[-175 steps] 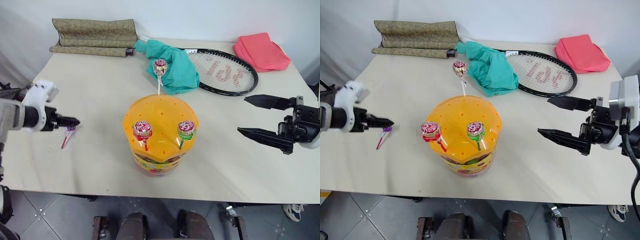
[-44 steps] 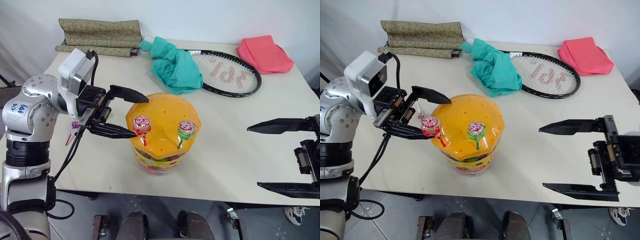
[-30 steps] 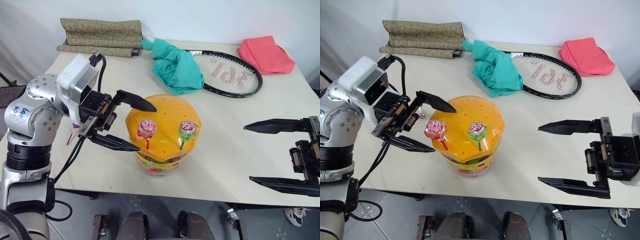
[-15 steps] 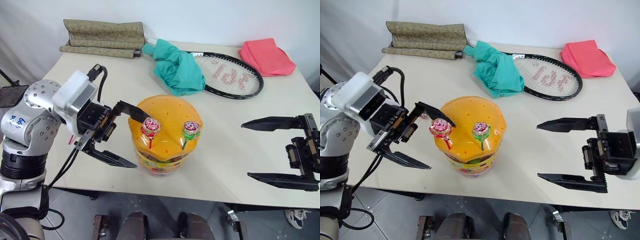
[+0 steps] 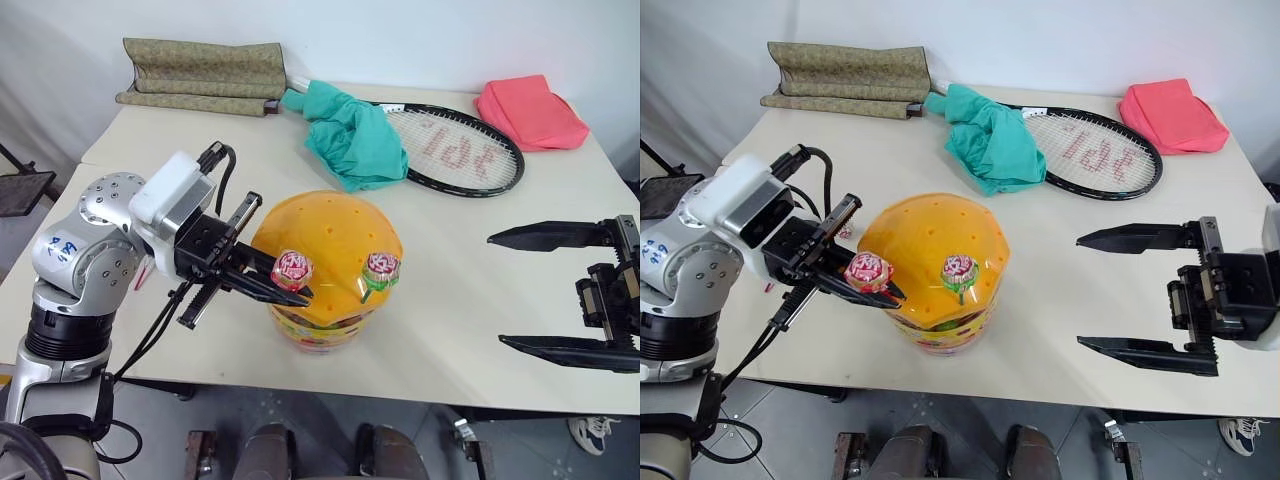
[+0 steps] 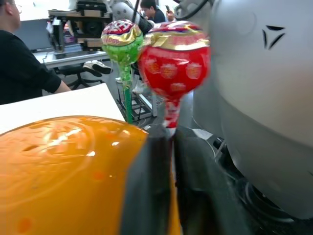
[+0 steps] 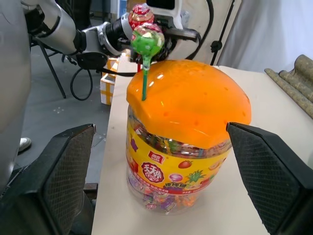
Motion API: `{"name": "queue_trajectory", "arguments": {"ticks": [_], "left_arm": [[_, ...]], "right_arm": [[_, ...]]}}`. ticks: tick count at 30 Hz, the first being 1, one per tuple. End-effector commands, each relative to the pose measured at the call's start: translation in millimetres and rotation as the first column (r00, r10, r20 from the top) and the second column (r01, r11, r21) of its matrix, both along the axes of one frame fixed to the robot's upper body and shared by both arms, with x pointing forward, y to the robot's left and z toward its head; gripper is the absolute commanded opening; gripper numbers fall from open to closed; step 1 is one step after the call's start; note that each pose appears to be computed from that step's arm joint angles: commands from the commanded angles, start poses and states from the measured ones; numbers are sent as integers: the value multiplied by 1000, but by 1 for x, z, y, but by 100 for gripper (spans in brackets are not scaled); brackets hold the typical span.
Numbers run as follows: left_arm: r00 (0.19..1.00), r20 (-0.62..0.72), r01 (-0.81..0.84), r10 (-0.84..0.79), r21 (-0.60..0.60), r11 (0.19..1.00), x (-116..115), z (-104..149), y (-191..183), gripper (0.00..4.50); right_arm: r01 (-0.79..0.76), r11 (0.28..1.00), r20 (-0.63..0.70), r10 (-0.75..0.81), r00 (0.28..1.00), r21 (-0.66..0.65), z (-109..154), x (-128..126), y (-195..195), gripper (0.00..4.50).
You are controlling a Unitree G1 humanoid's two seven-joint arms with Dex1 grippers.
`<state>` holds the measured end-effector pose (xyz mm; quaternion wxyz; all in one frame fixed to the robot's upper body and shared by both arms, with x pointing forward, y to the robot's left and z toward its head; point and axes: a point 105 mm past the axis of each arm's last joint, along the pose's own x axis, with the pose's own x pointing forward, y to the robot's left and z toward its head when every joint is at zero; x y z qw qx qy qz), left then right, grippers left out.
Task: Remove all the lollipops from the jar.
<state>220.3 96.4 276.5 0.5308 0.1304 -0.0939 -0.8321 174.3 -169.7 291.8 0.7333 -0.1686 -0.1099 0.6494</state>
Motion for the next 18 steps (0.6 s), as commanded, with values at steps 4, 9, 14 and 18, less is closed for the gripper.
{"name": "queue_trajectory", "arguments": {"ticks": [4, 9, 14, 18], "left_arm": [[988, 91, -108, 122, -148, 983, 10, 44, 12, 3], [922, 122, -341, 369, -200, 919, 43, 52, 28, 3], [769, 85, -614, 633, -176, 770, 77, 55, 50, 3], [553, 19, -833, 833, -3, 553, 103, 36, 77, 3]], "right_arm": [[-28, 1000, 5, 28, 1000, -3, 3, 3, 1, 450], [-34, 999, 7, 34, 999, -5, 3, 10, 1, 450], [-42, 999, 7, 42, 999, -16, 2, 16, 0, 450], [-46, 999, 4, 46, 999, -23, 1, 19, 1, 450]]}}
